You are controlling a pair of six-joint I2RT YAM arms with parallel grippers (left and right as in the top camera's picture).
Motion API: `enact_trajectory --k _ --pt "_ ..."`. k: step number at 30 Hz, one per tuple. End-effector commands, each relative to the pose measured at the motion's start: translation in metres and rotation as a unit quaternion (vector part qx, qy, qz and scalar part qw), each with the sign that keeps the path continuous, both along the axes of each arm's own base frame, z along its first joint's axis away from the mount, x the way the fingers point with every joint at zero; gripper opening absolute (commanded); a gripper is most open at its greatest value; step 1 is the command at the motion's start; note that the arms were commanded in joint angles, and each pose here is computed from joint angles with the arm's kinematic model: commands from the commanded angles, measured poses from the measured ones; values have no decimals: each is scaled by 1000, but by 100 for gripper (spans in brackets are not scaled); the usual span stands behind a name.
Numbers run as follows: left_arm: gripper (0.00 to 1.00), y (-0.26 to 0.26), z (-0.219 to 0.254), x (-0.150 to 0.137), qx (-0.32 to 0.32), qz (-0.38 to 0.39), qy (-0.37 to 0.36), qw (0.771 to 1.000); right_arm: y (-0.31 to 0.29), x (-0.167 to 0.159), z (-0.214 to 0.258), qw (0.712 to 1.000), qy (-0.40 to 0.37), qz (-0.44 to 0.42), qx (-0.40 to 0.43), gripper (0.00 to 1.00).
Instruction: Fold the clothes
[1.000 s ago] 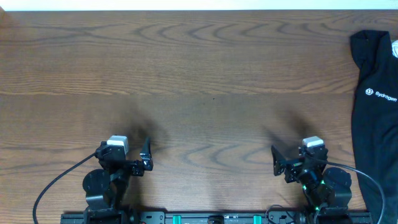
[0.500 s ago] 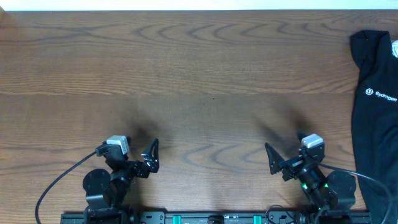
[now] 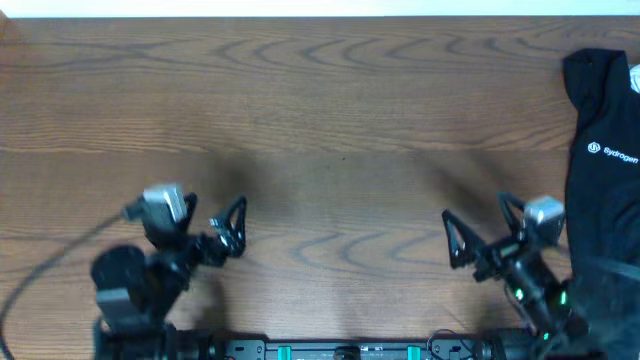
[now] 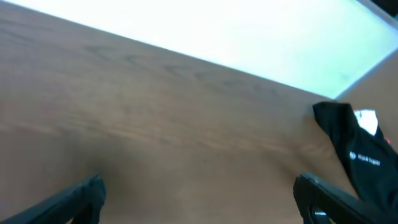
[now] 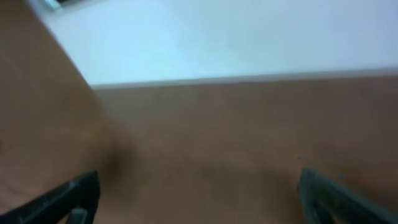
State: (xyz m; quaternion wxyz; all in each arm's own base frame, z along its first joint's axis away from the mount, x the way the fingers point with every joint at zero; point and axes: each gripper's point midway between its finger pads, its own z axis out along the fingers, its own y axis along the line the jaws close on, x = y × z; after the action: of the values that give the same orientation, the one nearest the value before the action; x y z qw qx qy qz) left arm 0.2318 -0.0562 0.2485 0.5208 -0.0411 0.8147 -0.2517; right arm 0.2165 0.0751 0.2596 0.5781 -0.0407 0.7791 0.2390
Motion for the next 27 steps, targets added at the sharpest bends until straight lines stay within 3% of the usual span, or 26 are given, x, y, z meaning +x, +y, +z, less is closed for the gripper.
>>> enact_trajectory --k 1,4,8,11,13,19,27 --pt "98 6 16 21 20 3 46 999 -18 28 -11 994 89 -54 -35 99" --pt "98 7 25 37 22 -2 110 994 -28 47 -24 977 188 -76 -66 99" --pt "98 8 29 47 53 -30 183 981 -30 76 -32 944 305 -47 -117 99" --pt "98 8 25 54 74 -51 216 972 -17 95 -32 927 361 -6 -103 99" --pt "98 8 19 57 75 -56 231 969 -23 113 -37 917 377 -1 -132 99" --pt "98 7 13 56 68 -58 247 965 -101 174 -35 894 406 -163 -101 99" --pt "98 7 13 57 68 -58 247 965 -244 220 -25 869 388 -303 -43 87"
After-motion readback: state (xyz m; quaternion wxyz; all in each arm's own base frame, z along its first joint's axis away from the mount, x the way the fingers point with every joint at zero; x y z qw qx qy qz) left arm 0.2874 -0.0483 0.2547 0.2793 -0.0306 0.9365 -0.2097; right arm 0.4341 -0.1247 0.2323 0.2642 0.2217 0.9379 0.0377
